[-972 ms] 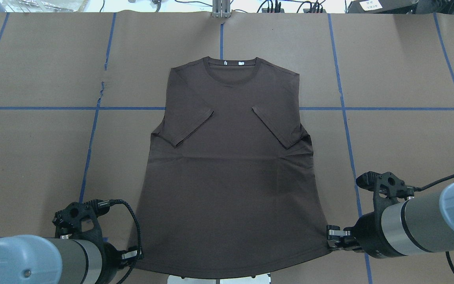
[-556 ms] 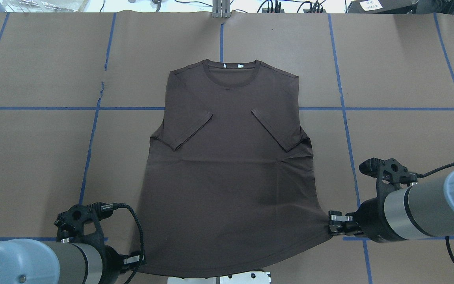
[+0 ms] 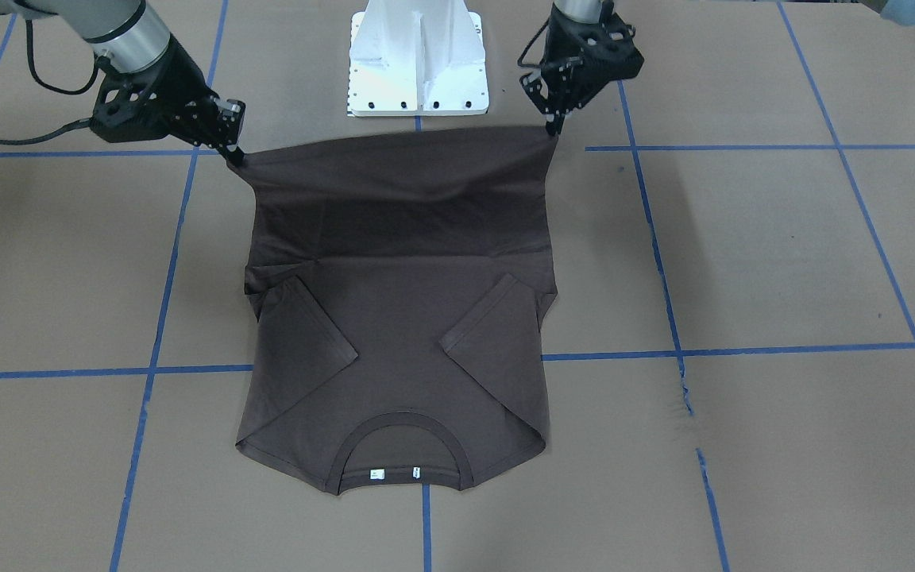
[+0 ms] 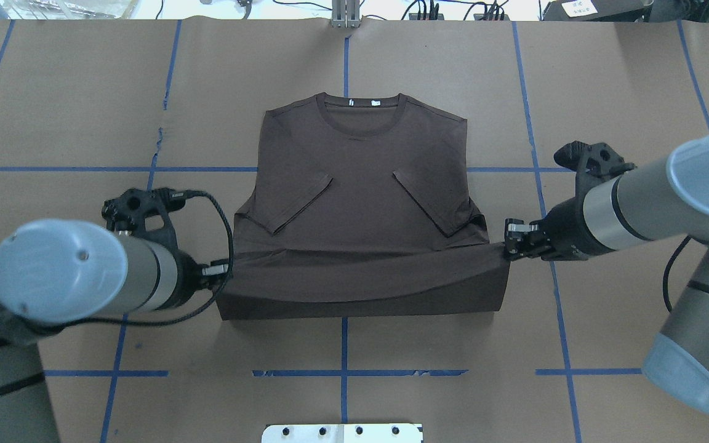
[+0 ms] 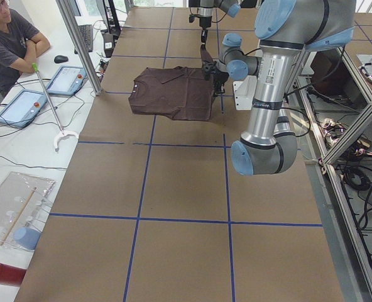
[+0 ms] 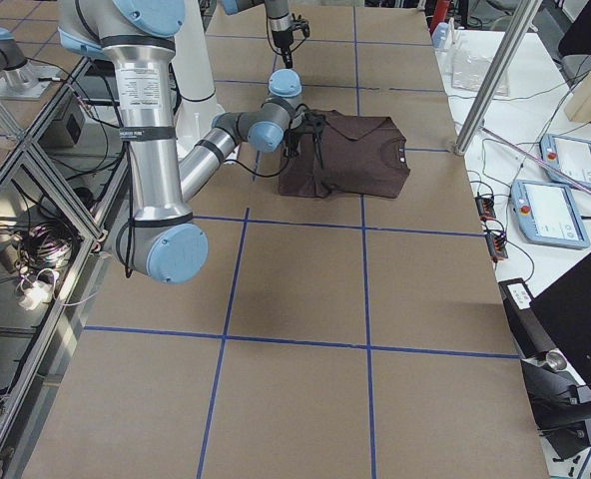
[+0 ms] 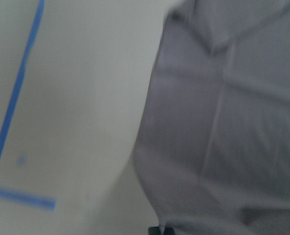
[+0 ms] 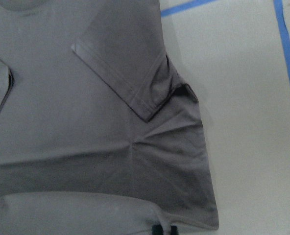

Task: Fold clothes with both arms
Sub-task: 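Lift the hem with both grippers and fold it toward the collar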

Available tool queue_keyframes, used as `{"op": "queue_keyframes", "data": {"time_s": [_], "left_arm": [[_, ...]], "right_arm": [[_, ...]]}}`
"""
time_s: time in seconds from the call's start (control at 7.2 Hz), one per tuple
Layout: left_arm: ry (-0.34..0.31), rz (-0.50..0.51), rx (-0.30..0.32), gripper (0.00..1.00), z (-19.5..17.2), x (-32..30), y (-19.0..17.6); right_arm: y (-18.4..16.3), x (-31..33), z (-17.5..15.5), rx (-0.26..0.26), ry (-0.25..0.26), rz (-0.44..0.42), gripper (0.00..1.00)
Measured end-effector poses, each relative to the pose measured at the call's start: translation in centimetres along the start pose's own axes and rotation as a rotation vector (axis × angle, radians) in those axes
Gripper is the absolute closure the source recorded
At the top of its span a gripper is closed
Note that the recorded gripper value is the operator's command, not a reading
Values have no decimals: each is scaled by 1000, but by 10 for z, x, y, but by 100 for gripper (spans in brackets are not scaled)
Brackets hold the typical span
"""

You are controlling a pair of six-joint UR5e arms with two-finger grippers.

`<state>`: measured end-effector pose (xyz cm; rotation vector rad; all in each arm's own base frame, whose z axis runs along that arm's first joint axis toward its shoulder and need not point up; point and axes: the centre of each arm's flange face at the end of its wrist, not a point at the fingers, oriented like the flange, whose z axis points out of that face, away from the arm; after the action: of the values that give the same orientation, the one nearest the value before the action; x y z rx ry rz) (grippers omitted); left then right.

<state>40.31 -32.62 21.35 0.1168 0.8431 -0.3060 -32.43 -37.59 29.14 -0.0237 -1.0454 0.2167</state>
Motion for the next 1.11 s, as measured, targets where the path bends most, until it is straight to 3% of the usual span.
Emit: {"op": "queue_keyframes", "data": {"time_s": [0.42,1.11], "left_arm": [[18,-13,97,100,45,5,-101],[68,-59,160,100,101,29,-195]], "right_arm": [[-84,-34,25,63,12,36,100],[-189,-53,56,116,86,65,100]]}}
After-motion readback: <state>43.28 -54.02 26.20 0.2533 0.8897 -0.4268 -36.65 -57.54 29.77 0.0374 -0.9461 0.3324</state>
